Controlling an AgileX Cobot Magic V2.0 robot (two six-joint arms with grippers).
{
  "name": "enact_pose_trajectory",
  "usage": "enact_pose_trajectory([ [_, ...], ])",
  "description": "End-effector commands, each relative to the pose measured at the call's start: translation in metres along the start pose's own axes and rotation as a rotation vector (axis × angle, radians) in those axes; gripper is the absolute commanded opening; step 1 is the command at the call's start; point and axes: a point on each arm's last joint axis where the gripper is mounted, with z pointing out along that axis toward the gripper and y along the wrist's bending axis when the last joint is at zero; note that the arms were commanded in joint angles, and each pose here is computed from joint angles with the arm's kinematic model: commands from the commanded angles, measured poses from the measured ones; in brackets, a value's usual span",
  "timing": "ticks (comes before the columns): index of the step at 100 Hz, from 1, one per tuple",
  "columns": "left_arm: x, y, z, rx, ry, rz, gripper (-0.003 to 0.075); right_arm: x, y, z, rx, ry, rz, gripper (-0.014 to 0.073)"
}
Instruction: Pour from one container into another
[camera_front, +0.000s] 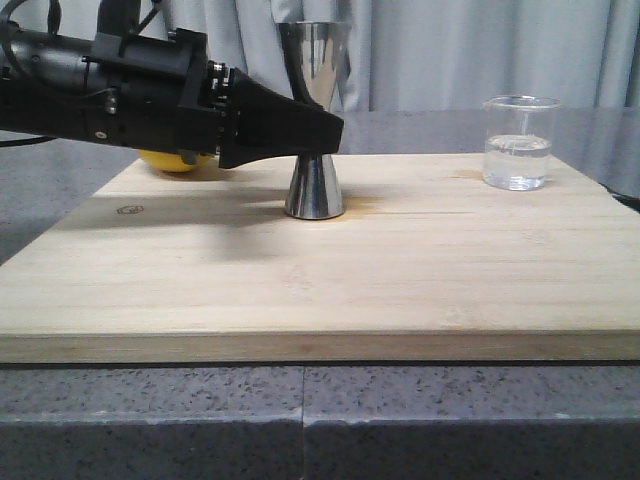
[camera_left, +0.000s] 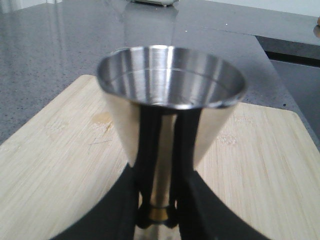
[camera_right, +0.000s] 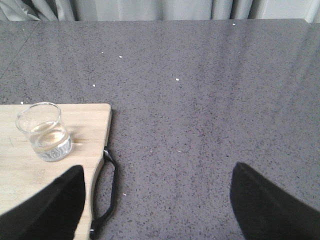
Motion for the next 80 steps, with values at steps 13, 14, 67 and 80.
enact_pose_trajectory([
  [13, -0.041, -0.005, 0.0, 0.044, -0.171, 0.086, 0.006, -0.023, 0.005, -0.005, -0.047, -0.166, -0.011, 0.0554],
  [14, -0.041, -0.005, 0.0, 0.044, -0.171, 0.086, 0.006, -0.023, 0.005, -0.005, -0.05, -0.169, -0.016, 0.0554],
  [67, -0.048, -0.001, 0.0, 0.037, -0.179, 0.113, 0.006, -0.042, 0.048, 0.037, -0.297, -0.094, -0.106, 0.0554],
  [80, -0.048, -0.001, 0.0, 0.037, -0.179, 0.113, 0.006, -0.038, 0.061, 0.044, -0.355, -0.081, -0.125, 0.0554],
])
